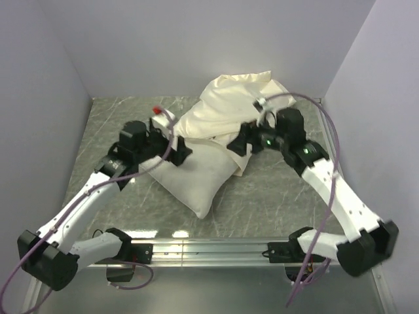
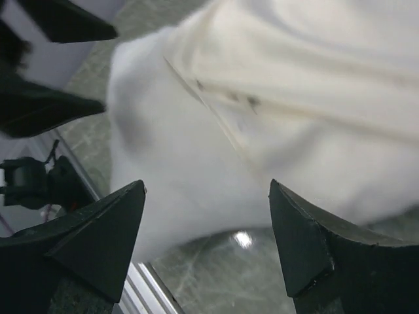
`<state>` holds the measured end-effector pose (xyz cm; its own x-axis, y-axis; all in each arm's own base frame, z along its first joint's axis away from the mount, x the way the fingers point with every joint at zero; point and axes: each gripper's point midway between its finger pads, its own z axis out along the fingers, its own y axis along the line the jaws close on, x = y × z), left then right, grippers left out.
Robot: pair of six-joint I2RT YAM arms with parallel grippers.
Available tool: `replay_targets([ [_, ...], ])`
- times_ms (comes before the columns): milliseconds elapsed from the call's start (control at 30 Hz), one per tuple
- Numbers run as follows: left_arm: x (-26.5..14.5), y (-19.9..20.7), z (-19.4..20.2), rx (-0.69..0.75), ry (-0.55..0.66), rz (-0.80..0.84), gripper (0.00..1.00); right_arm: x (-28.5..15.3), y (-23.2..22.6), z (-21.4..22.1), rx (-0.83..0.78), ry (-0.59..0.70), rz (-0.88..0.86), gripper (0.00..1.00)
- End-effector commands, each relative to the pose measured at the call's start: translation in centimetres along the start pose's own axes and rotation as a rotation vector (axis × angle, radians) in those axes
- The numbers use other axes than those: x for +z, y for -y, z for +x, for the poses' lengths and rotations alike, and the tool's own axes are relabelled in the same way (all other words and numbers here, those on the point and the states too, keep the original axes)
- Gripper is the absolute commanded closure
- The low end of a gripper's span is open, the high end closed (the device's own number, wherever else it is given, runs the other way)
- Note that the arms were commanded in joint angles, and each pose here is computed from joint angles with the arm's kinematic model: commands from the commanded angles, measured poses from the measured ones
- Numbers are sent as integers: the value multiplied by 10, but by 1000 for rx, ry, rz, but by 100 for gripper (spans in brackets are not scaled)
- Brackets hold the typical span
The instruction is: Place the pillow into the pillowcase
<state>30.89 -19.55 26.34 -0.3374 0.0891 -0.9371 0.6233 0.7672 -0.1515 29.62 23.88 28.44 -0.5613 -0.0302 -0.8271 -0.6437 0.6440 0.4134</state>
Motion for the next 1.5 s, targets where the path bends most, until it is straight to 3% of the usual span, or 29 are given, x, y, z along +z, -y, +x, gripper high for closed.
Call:
replay_targets([
  [0, -1, 29, 33, 288, -129, 48, 1, -6, 37, 59, 29, -38, 130, 17],
  [33, 1, 38, 40, 308, -150, 63, 1, -3, 52, 87, 39, -82, 169, 17],
  [167, 24, 87, 72, 428, -223, 100, 1, 10, 86, 128, 19, -178, 258, 17],
  [300, 48, 89, 88, 422, -291, 43, 1, 28, 111, 139, 55, -204, 333, 19],
  [333, 52, 86, 89, 410, -299, 19, 1, 32, 117, 137, 62, -199, 357, 24],
  [500, 60, 87, 90, 406, -246, 21, 1, 45, 140, 147, 109, -216, 436, 32],
  [633, 64, 83, 103, 393, -274, 2, 1, 47, 150, 150, 96, -222, 474, 40],
  [700, 69, 82, 110, 392, -292, 2, 3, 47, 155, 157, 84, -241, 491, 51],
  [733, 71, 82, 111, 391, -292, -1, 9, 47, 156, 158, 77, -236, 495, 70],
  [767, 74, 81, 114, 381, -296, -6, 14, 47, 156, 154, 68, -223, 495, 81],
  [800, 77, 81, 113, 374, -290, -9, 19, 47, 154, 151, 60, -214, 486, 89],
  [833, 80, 82, 111, 351, -284, -14, 35, 46, 151, 148, 57, -207, 474, 100],
  [900, 87, 76, 103, 292, -257, -22, 52, 46, 121, 135, 32, -181, 328, 100],
  [933, 94, 77, 92, 191, -213, -18, 78, 47, 105, 127, 16, -157, 254, 100],
  [967, 102, 60, 77, 122, -171, -49, 92, 47, 64, 116, -29, -130, 92, 100],
  [1000, 109, 58, 65, 72, -143, -40, 100, 46, 44, 113, -57, -128, 11, 100],
  [1067, 126, 37, 32, -45, -77, -81, 100, 48, 6, 94, -109, -134, -118, 100],
  [1100, 130, 30, 20, -74, -56, -91, 100, 44, -27, 95, -109, -160, -268, 100],
  [1167, 137, 17, -36, -122, 71, -100, 100, 35, -62, 72, -128, -143, -399, 100],
  [1267, 138, -4, -102, -217, 193, -131, 100, 3, -126, 39, -130, -175, -668, 100],
  [1333, 137, -15, -124, -297, 230, -167, 100, -30, -166, 13, -134, -179, -875, 100],
  [1400, 141, -16, -139, -333, 244, -173, 100, -38, -175, 4, -113, -193, -917, 100],
  [1467, 148, -11, -129, -361, 221, -160, 100, -30, -158, 3, -115, -193, -865, 100],
])
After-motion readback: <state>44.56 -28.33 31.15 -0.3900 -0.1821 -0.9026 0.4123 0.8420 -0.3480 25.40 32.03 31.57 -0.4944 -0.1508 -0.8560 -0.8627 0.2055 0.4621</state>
